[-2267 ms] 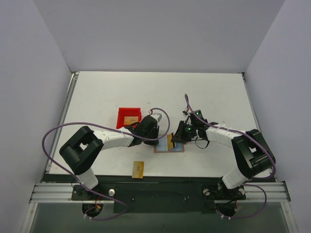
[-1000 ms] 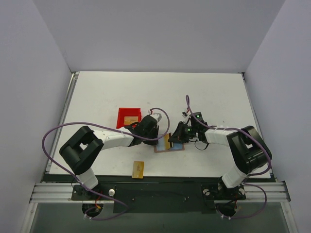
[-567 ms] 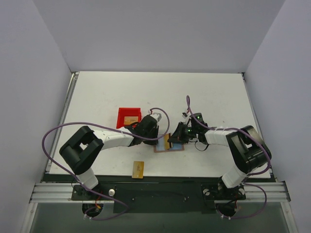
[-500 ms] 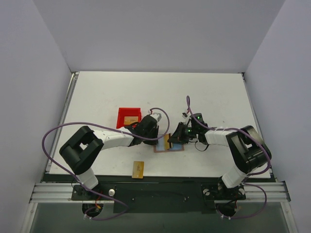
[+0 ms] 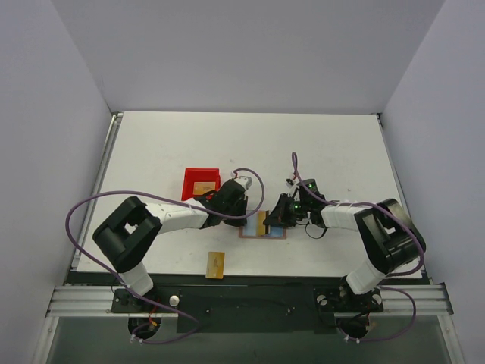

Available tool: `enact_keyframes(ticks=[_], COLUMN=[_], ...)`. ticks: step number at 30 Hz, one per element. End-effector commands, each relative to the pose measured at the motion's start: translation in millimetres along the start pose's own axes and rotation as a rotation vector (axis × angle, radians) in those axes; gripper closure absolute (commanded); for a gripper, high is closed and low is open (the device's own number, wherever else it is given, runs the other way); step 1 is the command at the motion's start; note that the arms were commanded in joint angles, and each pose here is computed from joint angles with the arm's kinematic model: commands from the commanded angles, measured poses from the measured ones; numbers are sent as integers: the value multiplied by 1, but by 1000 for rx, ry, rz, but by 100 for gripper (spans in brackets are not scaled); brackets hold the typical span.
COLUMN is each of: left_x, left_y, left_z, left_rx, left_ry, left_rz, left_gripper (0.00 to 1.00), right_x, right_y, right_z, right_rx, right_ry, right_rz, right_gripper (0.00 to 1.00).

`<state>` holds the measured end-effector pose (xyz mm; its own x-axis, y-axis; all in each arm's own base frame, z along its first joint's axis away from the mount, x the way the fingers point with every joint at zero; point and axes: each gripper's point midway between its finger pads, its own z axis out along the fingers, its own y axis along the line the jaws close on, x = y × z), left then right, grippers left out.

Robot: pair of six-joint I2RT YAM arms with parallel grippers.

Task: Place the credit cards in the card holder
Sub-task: Insert the credit card into the card holder.

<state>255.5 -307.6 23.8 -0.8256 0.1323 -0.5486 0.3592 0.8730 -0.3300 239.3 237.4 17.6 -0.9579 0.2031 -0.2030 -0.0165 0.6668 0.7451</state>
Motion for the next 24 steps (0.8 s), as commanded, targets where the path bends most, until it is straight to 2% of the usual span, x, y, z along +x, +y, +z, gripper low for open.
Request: enact_keyframes(ticks=[1,24], left_x=[12,11], left_y=[8,8], left_z=[8,8], left_rx=[-31,-29], left_ry=[40,40], left_rz=[-1,2], left_gripper=[100,100], right_x=[9,8], right_y=[-13,-11], right_z=[-7,4], right_rx=[75,47], right_ry=[12,37], right_rz=[-21,-9], right_gripper=[100,100])
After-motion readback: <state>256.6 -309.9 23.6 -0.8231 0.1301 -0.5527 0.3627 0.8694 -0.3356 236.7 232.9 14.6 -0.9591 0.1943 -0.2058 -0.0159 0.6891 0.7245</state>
